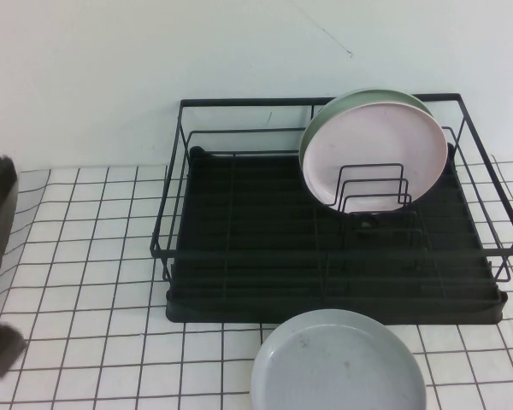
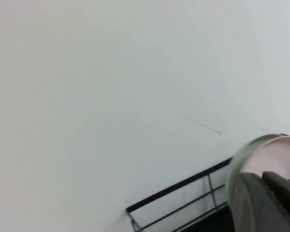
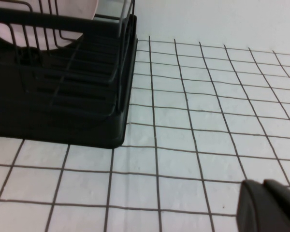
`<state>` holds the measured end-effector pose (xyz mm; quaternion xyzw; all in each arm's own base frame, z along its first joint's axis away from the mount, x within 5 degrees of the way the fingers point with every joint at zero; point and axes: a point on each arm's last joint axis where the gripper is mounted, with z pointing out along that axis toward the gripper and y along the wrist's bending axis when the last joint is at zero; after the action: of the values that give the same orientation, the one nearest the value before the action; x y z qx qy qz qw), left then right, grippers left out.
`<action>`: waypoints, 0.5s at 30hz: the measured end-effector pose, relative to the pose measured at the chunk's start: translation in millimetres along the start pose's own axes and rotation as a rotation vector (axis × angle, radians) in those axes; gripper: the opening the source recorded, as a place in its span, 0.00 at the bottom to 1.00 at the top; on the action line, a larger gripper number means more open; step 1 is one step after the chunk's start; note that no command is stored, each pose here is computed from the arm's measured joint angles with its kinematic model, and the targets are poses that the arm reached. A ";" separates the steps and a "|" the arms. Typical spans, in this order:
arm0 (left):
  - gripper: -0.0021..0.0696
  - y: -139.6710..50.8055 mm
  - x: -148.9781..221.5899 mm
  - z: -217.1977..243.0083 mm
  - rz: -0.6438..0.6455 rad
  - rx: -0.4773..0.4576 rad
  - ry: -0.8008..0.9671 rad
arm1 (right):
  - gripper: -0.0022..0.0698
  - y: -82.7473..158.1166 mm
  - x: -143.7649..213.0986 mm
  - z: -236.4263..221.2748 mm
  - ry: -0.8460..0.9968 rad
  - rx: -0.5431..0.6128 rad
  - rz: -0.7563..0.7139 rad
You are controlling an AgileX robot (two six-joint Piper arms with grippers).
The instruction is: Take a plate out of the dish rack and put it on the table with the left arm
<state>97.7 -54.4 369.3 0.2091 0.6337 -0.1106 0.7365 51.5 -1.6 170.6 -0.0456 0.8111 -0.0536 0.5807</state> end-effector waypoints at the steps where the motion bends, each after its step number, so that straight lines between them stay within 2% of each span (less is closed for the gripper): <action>1: 0.03 -2.4 2.9 -3.3 -0.007 0.026 -0.009 | 0.03 0.0 0.0 0.0 0.000 0.000 0.000; 9: 0.03 -28.7 13.2 -11.0 0.007 0.295 -0.069 | 0.03 0.0 0.0 0.0 0.000 0.000 0.000; 12: 0.03 -30.1 11.7 -12.5 0.039 0.312 -0.086 | 0.03 0.0 0.0 0.0 0.000 0.000 0.000; 15: 0.03 -26.6 12.8 -11.7 0.115 0.270 -0.083 | 0.03 0.0 0.0 0.0 0.000 0.000 0.000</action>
<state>78.1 -71.4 351.0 0.3374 0.5692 -0.1612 0.7323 51.5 -1.6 170.6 -0.0456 0.8111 -0.0536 0.5807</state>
